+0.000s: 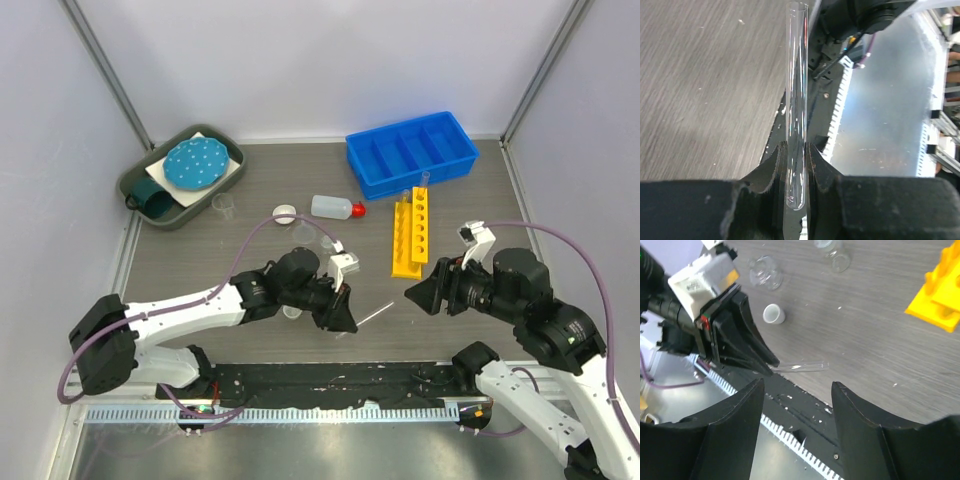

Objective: Organize the chemistry lab equipment

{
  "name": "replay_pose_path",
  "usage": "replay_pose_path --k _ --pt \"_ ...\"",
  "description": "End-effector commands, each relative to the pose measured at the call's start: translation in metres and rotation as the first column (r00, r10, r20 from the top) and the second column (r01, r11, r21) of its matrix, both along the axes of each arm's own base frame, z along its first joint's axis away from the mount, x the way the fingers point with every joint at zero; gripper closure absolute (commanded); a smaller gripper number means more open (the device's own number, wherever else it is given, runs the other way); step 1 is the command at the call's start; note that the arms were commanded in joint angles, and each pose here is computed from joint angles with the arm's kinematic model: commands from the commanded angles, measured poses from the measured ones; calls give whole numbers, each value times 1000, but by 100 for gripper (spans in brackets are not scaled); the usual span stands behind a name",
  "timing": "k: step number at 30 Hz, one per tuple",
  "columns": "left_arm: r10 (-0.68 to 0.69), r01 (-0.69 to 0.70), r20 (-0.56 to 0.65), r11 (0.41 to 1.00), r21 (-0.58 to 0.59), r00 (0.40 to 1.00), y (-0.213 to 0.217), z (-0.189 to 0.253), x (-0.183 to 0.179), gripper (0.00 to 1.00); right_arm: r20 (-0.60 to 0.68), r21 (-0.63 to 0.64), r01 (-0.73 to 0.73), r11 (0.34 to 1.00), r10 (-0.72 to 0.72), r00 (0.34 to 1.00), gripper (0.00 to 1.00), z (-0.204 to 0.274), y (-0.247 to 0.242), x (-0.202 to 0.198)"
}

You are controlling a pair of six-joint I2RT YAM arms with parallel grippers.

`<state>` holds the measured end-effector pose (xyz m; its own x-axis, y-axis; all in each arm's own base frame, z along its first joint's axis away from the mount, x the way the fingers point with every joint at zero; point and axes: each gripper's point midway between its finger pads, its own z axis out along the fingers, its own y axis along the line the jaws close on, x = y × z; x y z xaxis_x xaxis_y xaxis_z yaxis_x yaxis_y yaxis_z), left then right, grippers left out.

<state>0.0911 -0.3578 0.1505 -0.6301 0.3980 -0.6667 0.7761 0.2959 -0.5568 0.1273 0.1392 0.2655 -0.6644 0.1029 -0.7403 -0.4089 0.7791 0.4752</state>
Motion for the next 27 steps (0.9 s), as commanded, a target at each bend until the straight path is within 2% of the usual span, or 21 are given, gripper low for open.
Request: replay_pose_path --k 1,5,12,27 --pt "-172 167 0 952 -257 985 -3 52 -23 100 -36 93 -134 987 138 990 39 -1 18 -26" --pt "-236 220 -2 909 -355 972 5 69 -34 100 -43 147 -177 973 185 982 38 -4 23 -38" --pt "-298 266 -7 860 -437 954 10 76 -43 100 -74 193 -198 961 216 974 39 -17 30 -43" --pt "-307 268 -10 846 -461 952 12 73 -39 100 -66 321 -242 915 277 959 41 -2 50 -43"
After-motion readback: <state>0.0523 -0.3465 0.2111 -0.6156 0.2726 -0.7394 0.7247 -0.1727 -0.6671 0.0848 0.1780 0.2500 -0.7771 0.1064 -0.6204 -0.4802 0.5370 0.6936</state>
